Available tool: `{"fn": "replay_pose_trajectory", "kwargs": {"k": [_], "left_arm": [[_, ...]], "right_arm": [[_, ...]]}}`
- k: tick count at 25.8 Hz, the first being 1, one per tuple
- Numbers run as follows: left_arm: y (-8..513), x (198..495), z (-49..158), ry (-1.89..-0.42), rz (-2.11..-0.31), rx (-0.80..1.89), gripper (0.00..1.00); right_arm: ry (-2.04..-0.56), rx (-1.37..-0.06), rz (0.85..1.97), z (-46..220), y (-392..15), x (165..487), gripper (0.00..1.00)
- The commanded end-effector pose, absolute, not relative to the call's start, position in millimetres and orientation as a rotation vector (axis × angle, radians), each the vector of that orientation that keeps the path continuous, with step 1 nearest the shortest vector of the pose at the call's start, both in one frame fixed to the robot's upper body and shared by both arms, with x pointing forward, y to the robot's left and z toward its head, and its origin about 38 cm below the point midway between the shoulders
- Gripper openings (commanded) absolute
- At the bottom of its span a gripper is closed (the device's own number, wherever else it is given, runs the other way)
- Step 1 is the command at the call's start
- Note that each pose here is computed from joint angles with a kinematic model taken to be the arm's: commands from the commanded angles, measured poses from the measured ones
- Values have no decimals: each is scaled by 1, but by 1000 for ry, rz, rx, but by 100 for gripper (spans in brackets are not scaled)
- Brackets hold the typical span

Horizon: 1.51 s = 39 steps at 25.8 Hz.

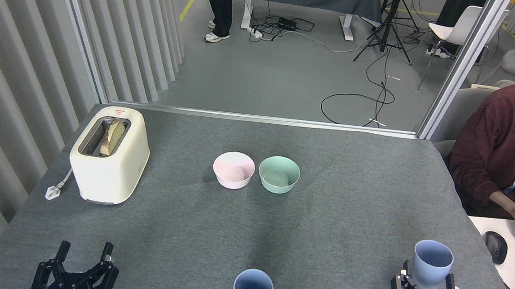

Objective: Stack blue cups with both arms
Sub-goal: 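Close the right gripper around the blue cup's rim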

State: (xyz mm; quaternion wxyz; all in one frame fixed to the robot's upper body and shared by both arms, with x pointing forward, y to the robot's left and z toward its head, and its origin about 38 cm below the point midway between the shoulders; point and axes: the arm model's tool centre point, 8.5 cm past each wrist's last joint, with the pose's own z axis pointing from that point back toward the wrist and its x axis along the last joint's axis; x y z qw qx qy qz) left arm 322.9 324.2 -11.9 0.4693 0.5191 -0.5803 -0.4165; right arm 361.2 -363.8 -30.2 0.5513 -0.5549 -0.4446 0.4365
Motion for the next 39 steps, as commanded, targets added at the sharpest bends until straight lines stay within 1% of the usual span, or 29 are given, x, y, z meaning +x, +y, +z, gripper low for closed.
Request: {"fn": "replay_pose_trajectory", "kwargs": {"k": [1,6,13,17,23,26,30,34,37,38,39], "left_arm": [[324,323,-12,-1424,-1022,1271,100],[325,323,-12,-1423,-1023,1272,100],[324,322,-12,-1423,-1023,1270,100],[318,323,-13,-1435,-1039,1257,100],[316,323,-14,-1439,-1045,1254,100],[316,323,-14,-1437,-1049,1254,100],[317,322,-14,-1434,-1052,1256,100],[319,320,-15,-1429,-1054,1255,100],[319,320,-15,-1429,-1056,1256,100],[319,320,-15,-1430,-1055,1257,100],[319,320,-15,-1429,-1055,1256,100]], "right_arm": [[-1069,-1306,1042,-30,-364,361,100],[-1077,-1294,1048,-31,-366,358,100],[-1041,-1278,1058,-44,-371,340,100],[-1036,-1290,1045,-41,-380,339,100],[-1045,-1308,1043,-29,-394,352,100],[-1035,-1308,1047,-30,-398,353,100],[-1033,-1314,1044,-27,-400,362,100],[-1040,-1311,1033,-21,-399,381,100],[-1037,-1305,1040,-23,-397,383,100],[-1039,-1304,1040,-23,-396,383,97],[-1044,-1305,1042,-23,-394,383,82]]}}
